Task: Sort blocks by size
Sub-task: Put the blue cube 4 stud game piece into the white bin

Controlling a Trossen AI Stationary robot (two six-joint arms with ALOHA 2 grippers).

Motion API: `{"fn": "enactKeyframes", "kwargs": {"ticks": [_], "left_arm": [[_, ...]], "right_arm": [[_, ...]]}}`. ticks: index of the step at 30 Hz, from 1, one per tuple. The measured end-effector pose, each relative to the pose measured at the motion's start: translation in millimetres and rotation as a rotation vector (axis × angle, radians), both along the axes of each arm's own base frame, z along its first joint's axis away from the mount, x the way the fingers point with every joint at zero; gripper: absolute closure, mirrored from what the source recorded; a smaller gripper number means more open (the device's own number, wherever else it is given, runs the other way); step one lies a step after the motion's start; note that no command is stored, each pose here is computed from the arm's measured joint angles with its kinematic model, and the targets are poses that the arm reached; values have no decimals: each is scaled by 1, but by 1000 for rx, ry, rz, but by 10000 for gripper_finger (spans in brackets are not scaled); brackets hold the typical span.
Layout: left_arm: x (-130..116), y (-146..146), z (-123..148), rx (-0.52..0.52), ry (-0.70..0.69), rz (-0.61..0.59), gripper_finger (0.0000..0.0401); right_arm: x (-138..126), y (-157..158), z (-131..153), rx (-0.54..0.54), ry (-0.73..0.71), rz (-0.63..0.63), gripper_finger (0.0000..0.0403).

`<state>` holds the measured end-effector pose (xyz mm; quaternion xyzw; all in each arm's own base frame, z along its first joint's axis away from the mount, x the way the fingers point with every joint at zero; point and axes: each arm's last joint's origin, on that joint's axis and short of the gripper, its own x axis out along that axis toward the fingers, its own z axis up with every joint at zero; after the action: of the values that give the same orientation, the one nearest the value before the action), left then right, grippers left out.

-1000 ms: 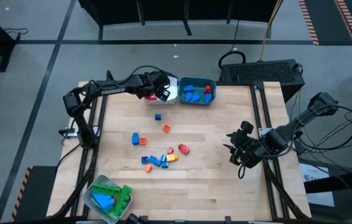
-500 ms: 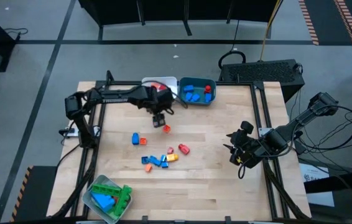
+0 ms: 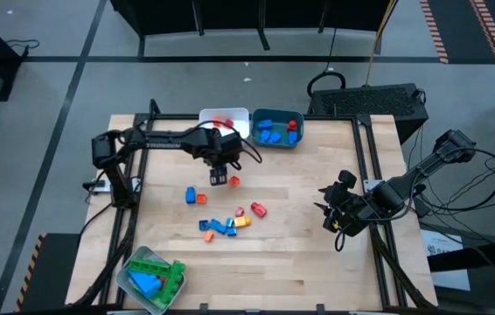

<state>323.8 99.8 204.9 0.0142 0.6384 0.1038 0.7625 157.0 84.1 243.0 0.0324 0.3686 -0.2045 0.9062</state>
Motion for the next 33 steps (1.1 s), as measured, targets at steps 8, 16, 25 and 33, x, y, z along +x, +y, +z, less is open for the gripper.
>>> {"fn": "enactKeyframes", "kwargs": {"ticks": [8,16,25,33], "left_arm": [[-2,5,-18,19,-34,16,161],[-1,17,-24,-2,-59,36,161],[3,21,-45,-33,-6,10,161],[4,21,-52,-45,22,5,227]], "right_arm": [[0,0,0,-7,4,8,211],[0,0,0,-7,4,8,211],[0,0,0,-11,5,10,211],[0,0,0,-15,5,12,211]]}}
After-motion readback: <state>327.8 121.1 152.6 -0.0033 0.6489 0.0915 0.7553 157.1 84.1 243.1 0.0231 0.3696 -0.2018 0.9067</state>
